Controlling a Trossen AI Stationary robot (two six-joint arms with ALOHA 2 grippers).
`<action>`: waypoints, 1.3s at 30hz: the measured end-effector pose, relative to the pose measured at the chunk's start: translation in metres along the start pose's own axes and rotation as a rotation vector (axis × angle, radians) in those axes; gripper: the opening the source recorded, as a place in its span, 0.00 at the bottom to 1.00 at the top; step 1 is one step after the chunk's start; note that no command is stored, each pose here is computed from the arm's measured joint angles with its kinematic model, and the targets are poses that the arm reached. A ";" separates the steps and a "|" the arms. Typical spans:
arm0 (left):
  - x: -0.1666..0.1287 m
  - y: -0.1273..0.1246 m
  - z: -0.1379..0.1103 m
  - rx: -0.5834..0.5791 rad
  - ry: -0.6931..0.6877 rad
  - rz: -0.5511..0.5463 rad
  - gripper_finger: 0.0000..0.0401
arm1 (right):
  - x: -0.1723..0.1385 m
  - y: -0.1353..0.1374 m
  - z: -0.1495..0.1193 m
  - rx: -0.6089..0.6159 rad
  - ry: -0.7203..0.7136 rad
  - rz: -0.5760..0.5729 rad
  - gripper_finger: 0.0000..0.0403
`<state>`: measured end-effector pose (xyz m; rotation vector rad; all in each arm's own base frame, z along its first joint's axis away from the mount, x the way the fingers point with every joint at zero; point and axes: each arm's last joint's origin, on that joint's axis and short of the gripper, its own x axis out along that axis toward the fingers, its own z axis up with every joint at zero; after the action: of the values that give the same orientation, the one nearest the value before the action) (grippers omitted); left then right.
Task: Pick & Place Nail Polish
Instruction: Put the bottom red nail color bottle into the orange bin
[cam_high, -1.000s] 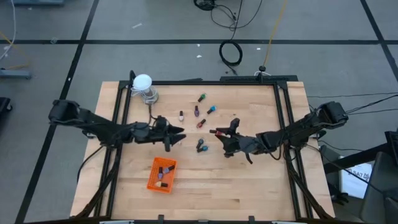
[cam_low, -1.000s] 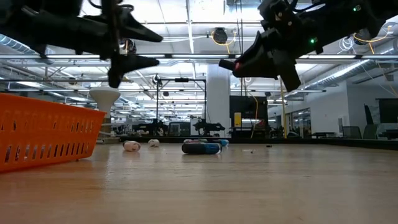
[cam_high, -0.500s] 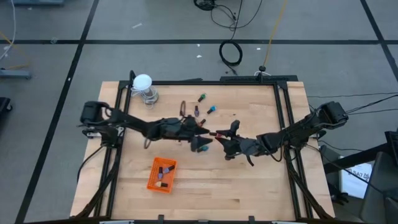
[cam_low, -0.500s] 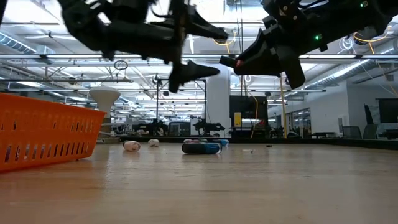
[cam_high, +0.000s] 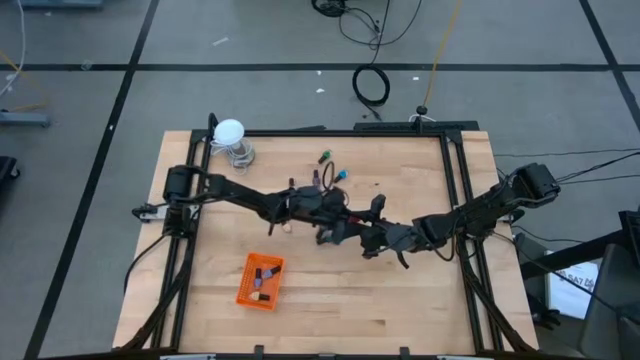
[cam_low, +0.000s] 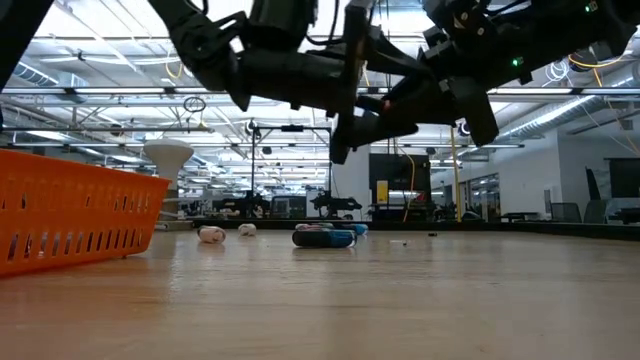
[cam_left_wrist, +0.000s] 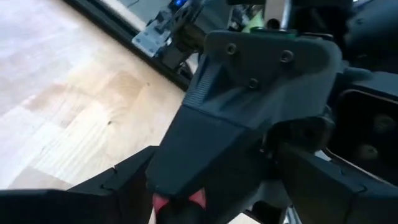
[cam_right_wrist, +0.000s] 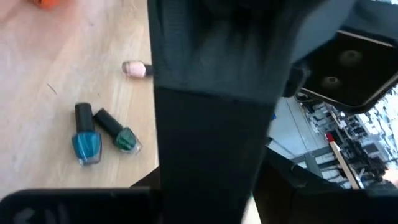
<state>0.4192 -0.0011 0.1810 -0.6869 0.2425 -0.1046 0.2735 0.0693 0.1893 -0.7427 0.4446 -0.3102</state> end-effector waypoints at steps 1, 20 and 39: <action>0.002 0.000 0.001 -0.003 0.008 0.009 0.75 | 0.000 0.000 -0.001 -0.003 0.005 -0.001 0.27; 0.002 0.009 0.007 -0.008 0.051 0.000 0.23 | -0.002 0.002 -0.002 -0.019 0.036 -0.025 0.27; -0.026 0.001 0.038 0.223 0.186 -0.151 0.14 | -0.035 0.020 0.010 0.116 0.100 -0.270 0.58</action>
<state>0.4037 0.0276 0.2135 -0.4732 0.3517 -0.3361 0.2509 0.1040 0.1913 -0.6763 0.4168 -0.6231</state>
